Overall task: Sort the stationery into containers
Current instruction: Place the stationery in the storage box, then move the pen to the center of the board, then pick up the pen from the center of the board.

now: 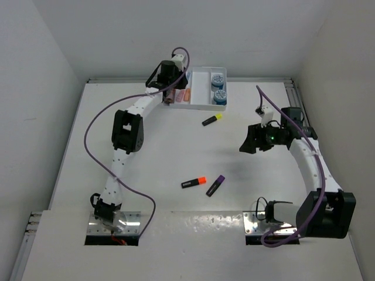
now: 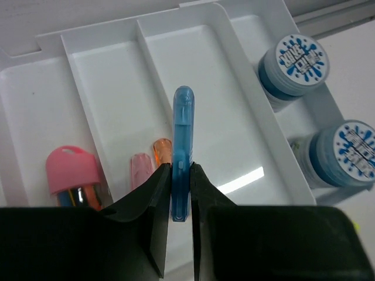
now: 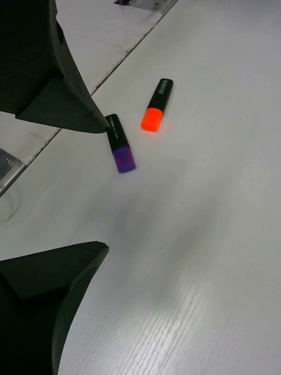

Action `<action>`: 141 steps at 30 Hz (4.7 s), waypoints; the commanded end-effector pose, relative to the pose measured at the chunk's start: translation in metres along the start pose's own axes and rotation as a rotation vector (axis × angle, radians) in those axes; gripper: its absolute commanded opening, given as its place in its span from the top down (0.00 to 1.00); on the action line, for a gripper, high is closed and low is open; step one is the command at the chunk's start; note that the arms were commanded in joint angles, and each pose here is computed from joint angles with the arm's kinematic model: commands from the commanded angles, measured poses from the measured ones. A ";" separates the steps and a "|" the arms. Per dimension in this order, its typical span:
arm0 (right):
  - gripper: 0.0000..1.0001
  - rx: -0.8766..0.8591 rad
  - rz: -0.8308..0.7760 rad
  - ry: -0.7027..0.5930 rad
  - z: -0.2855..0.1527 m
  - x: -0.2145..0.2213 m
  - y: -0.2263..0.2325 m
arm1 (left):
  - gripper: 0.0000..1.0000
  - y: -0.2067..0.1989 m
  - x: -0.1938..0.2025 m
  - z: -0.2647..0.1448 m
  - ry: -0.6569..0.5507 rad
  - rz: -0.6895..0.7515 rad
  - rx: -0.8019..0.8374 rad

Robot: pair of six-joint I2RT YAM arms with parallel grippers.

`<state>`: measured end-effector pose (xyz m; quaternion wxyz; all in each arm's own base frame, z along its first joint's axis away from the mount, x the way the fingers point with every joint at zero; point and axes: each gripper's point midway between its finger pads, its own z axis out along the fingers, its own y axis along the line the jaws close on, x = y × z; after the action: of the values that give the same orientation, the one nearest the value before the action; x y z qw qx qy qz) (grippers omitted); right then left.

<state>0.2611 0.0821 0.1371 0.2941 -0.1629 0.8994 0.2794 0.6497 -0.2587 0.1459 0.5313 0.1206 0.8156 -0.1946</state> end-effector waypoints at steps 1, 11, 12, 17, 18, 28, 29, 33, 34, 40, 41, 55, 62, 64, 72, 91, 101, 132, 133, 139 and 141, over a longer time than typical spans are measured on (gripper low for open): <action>0.27 0.023 -0.022 0.015 -0.002 0.003 -0.005 | 1.00 0.010 -0.027 0.021 -0.144 0.021 -0.012; 0.27 -0.014 -0.011 0.059 0.012 0.017 -0.007 | 0.58 0.031 -0.026 0.045 -0.272 0.032 -0.090; 0.28 -0.023 -0.013 0.062 0.012 0.019 -0.005 | 0.47 0.031 -0.035 0.041 -0.285 0.038 -0.089; 0.33 -0.101 -0.085 0.100 0.014 0.037 0.010 | 0.08 0.018 -0.085 -0.003 -0.288 0.134 -0.080; 0.34 -0.121 -0.119 0.105 0.016 0.040 0.016 | 0.08 0.007 -0.118 -0.030 -0.318 0.152 -0.070; 0.41 -0.211 -0.531 0.259 0.034 0.083 0.055 | 0.00 -0.027 -0.059 -0.230 0.001 0.283 0.121; 0.40 -0.236 -0.603 0.295 0.037 0.095 0.061 | 0.00 -0.035 -0.042 -0.241 0.034 0.284 0.191; 0.38 -0.230 -0.713 0.364 0.042 0.098 0.063 | 0.00 -0.056 0.017 -0.280 0.142 0.215 0.337; 0.39 -0.221 -0.714 0.386 0.045 0.096 0.063 | 0.00 -0.063 0.031 -0.291 0.159 0.192 0.325; 0.50 -0.140 -0.165 0.471 0.056 0.111 0.077 | 0.00 -0.039 0.051 -0.331 0.142 0.181 0.157; 0.50 -0.139 -0.090 0.473 0.058 0.114 0.082 | 0.00 -0.031 0.047 -0.337 0.130 0.176 0.118; 0.38 0.300 0.263 0.572 0.097 0.122 0.091 | 0.00 0.057 0.015 -0.365 0.064 0.044 -0.408; 0.41 0.509 0.374 0.564 0.109 0.124 0.066 | 0.00 0.064 0.003 -0.365 0.025 0.055 -0.426; 0.42 0.539 0.387 0.566 0.109 0.130 0.061 | 0.00 0.066 0.000 -0.363 0.018 0.047 -0.430; 0.42 0.546 0.437 0.480 0.110 0.128 0.067 | 0.00 0.067 -0.010 -0.356 -0.020 0.023 -0.418; 0.83 0.590 0.382 0.396 0.129 0.111 0.018 | 0.00 0.079 -0.023 -0.358 -0.056 0.042 -0.444; 0.84 0.521 0.047 0.210 0.146 -0.002 -0.052 | 0.00 0.077 -0.015 -0.347 -0.070 0.042 -0.402; 0.60 0.476 0.062 0.121 0.177 -0.022 -0.079 | 0.00 0.087 -0.024 -0.366 -0.103 0.077 -0.435; 0.64 0.478 0.071 0.124 0.177 -0.023 -0.079 | 0.00 0.088 -0.024 -0.367 -0.103 0.075 -0.436; 0.95 0.480 0.051 0.152 0.177 -0.017 -0.074 | 0.00 0.093 -0.021 -0.362 -0.093 0.049 -0.441; 1.00 0.436 0.040 0.132 0.180 -0.027 -0.062 | 0.00 0.093 -0.020 -0.360 -0.085 0.041 -0.433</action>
<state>0.3783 0.1266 -0.0070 0.2423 -0.0840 0.9651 0.0529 0.3969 -0.0172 0.2679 0.5726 0.0208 0.8196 -0.0013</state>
